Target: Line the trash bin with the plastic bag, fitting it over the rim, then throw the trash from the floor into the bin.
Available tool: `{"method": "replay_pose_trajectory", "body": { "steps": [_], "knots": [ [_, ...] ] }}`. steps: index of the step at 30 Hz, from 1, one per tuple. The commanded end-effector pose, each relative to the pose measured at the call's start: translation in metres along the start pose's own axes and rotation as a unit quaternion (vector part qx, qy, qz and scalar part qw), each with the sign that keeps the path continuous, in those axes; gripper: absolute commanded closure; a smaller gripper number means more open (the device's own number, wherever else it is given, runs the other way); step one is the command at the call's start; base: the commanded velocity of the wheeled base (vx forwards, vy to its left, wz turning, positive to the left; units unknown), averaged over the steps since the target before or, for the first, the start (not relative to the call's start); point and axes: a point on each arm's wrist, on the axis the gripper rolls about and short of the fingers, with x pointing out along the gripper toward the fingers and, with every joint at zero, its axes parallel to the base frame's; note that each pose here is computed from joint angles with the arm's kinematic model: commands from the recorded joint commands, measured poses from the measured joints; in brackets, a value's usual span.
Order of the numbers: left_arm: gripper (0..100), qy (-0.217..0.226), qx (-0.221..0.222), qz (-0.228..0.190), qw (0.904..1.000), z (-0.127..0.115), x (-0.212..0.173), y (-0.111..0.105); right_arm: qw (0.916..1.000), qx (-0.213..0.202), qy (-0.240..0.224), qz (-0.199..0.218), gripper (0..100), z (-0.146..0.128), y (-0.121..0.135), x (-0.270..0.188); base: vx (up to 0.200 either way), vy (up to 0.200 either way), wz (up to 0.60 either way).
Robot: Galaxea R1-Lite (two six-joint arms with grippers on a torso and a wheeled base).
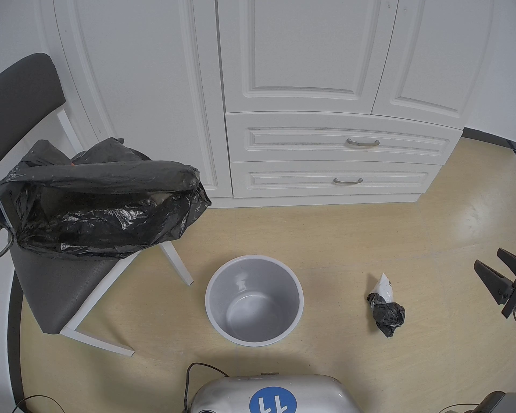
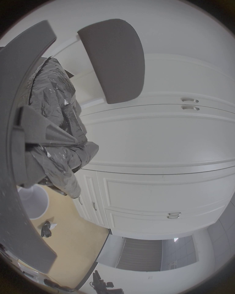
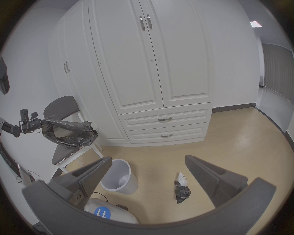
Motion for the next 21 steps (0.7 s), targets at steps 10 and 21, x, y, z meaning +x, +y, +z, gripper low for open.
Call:
{"method": "replay_pose_trajectory", "body": {
  "steps": [10,21],
  "knots": [
    [100,-0.033,-0.112,-0.152,0.9815,0.024,-0.001,-0.046,0.9957,0.033,0.045,0.075,0,0.001,0.019,0.036,0.000,0.000,0.00],
    [100,-0.058,-0.253,-0.089,0.9617,0.061,0.044,-0.088,0.9775,0.076,0.143,0.135,0,-0.046,0.101,0.091,0.000,0.000,0.00]
  ]
}}
